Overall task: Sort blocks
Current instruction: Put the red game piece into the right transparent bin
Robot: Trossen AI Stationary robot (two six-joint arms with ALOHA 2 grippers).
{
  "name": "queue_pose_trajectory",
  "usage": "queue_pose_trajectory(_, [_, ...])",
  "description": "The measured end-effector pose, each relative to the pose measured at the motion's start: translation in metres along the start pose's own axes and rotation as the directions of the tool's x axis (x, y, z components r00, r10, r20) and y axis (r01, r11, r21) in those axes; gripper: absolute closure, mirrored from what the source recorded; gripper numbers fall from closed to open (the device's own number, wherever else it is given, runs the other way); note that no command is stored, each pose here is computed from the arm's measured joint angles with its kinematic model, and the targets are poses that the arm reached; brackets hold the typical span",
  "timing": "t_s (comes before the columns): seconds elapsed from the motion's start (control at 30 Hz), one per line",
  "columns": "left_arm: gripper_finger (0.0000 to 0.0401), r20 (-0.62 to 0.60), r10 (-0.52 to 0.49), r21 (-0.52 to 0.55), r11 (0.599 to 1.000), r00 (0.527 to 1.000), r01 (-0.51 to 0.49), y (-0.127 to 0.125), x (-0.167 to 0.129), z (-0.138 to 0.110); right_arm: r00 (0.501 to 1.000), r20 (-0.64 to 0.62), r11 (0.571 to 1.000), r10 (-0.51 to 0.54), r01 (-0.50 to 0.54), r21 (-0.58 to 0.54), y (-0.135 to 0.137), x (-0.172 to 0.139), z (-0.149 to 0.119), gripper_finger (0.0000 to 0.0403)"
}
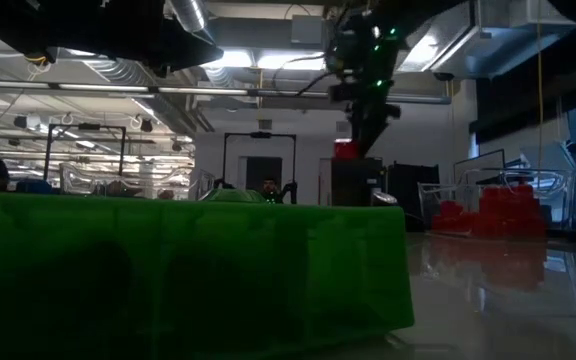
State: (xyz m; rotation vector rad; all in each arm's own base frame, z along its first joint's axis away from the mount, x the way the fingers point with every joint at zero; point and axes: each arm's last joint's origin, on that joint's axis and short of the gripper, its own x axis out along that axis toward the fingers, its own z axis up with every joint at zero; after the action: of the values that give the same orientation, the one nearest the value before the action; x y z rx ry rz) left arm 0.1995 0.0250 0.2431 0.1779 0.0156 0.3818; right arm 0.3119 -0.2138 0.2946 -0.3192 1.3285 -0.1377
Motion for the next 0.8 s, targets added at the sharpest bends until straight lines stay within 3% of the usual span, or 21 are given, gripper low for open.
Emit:
queue_pose_trajectory(0.3, [0.0397,-0.005,-0.001,-0.017,1.000,1.000,0.001,0.000,0.000,0.000,0.996,-0.064,0.998,-0.058,0.060,0.030,0.017,-0.033,-0.031,0.0234])
queue_pose_trajectory(0.8, [0.0397,-0.004,-0.001,-0.018,1.000,1.000,0.001,0.000,0.000,0.000,0.971,-0.198,0.955,-0.134,0.180,0.236,0.053,-0.057,-0.133,0.0231])
